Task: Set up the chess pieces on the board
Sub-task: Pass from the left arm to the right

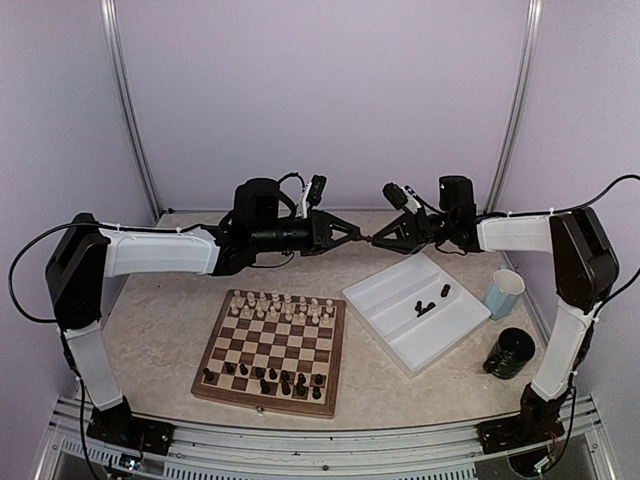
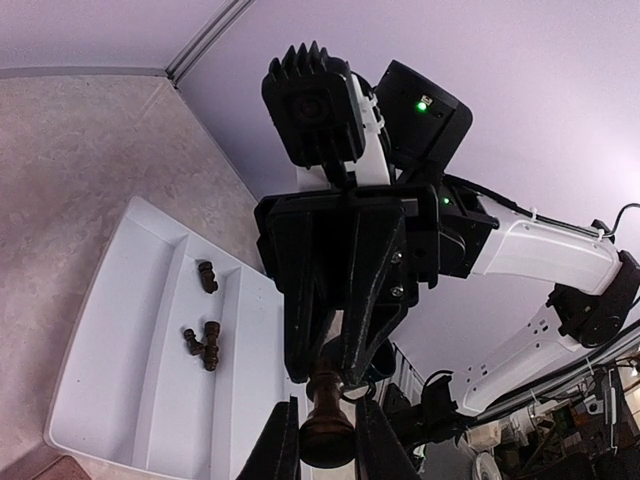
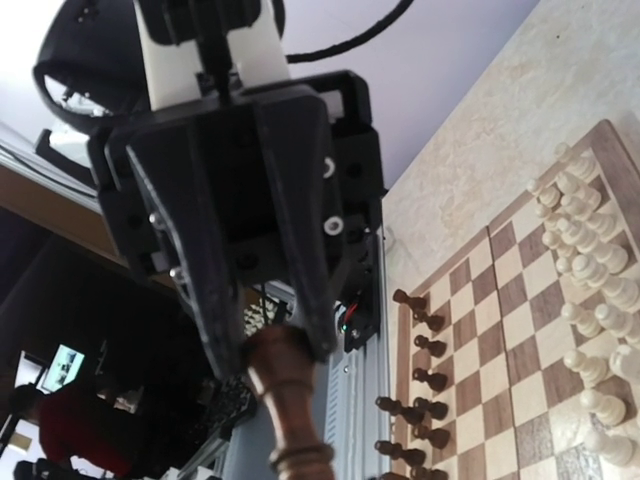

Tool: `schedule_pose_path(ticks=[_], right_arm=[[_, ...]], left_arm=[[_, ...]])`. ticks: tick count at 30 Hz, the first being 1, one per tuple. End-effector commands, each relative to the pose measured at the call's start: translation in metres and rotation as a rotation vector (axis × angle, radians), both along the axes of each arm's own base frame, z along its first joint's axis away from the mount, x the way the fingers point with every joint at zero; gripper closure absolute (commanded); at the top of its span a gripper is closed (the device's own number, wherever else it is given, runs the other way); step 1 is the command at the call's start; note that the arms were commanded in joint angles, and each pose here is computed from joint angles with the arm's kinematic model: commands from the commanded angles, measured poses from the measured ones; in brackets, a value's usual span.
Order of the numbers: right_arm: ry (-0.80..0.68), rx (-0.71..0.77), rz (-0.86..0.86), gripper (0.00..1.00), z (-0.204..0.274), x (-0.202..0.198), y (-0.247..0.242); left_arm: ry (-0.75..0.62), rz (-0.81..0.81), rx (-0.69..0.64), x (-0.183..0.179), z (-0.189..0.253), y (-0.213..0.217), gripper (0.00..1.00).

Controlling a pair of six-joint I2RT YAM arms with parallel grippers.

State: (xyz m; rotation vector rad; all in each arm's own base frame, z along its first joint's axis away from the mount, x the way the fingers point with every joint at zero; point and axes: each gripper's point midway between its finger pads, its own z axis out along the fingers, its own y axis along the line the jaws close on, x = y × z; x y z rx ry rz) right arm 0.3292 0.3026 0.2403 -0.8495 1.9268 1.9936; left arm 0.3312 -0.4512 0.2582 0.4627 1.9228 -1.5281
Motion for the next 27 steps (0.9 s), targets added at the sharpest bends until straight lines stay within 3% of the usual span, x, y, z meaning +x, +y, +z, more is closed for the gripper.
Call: schedule_pose_path(ticks=[1, 6, 11, 19, 24, 27], right_arm=[[0.016, 0.005, 0.021, 0.8, -0.006, -0.003, 0.002], [0.012, 0.008, 0.027, 0.84, -0.005, -0.004, 0.003], [0.002, 0.014, 0.032, 0.94, -0.005, -0.003, 0.003], [-0.114, 0.003, 0.004, 0.99, 0.003, 0.002, 0.004], [-0.218, -0.085, -0.055, 1.0, 0.001, 0.01, 0.002], [-0.299, -0.141, -0.084, 1.0, 0.001, 0.014, 0.0]], left_arm=[[-0.027, -0.017, -0.033, 0.0, 0.012, -0.007, 0.91], [-0.024, -0.02, -0.035, 0.0, 0.011, -0.008, 0.9], [-0.017, -0.024, -0.029, -0.001, 0.007, -0.01, 0.9], [-0.077, 0.031, 0.06, 0.004, 0.013, 0.003, 0.64], [-0.162, 0.103, 0.158, 0.002, 0.033, 0.033, 0.58], [-0.172, 0.152, 0.273, -0.004, 0.022, 0.058, 0.58]])
